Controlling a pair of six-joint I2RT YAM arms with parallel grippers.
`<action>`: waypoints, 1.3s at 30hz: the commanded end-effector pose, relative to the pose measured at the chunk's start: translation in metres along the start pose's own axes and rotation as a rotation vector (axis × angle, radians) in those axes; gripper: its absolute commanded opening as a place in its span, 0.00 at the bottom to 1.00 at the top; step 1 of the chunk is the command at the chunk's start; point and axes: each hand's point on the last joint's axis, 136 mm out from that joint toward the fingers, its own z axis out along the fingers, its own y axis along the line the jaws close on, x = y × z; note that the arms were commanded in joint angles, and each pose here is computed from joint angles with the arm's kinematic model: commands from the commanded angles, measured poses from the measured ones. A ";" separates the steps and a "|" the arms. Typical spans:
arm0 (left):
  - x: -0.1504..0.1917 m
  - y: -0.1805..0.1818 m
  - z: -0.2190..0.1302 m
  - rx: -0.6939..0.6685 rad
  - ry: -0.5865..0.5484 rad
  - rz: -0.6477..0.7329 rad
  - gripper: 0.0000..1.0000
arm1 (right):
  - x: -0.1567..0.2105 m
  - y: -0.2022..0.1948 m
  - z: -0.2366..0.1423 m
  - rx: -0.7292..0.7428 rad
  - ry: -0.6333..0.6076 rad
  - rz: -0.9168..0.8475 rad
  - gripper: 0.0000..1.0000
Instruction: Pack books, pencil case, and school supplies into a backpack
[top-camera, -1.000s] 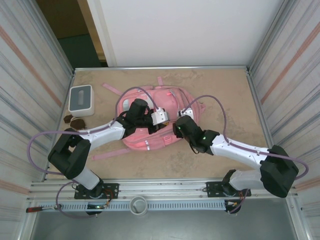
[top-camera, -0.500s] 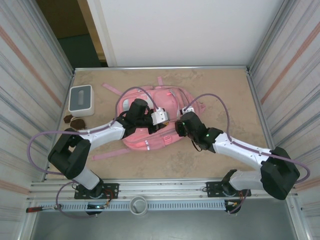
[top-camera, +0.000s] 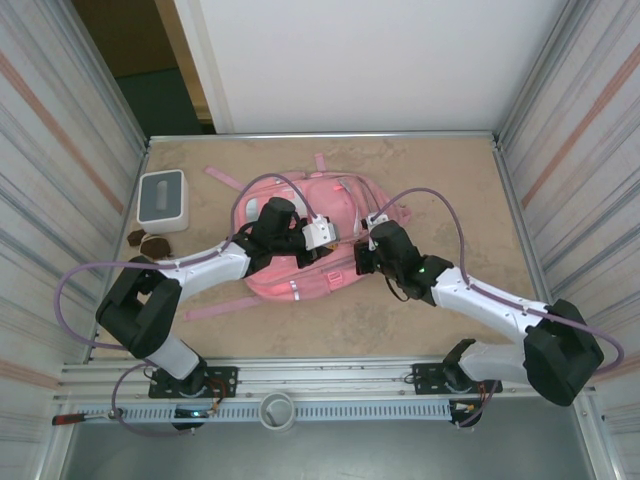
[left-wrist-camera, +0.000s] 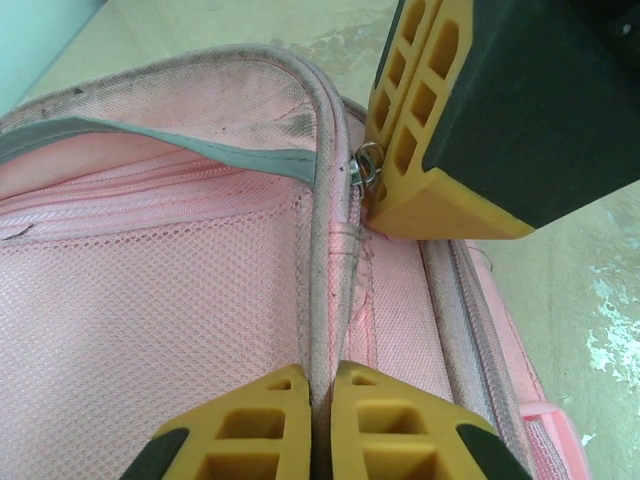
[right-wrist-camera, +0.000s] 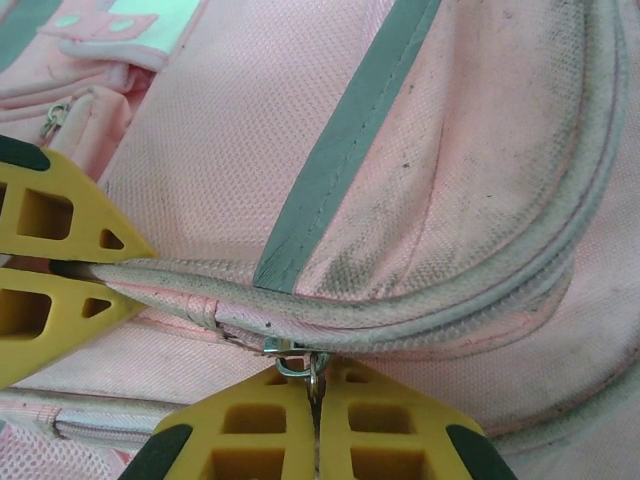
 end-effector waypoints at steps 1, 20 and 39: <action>-0.017 -0.001 -0.012 0.002 -0.048 0.003 0.00 | -0.008 -0.024 -0.008 0.089 -0.039 0.008 0.00; -0.006 -0.004 -0.022 0.000 -0.027 0.034 0.13 | -0.015 -0.026 -0.027 -0.106 -0.013 0.081 0.00; -0.031 -0.009 -0.006 -0.168 0.084 0.236 0.25 | -0.031 0.045 -0.050 -0.325 -0.063 0.025 0.00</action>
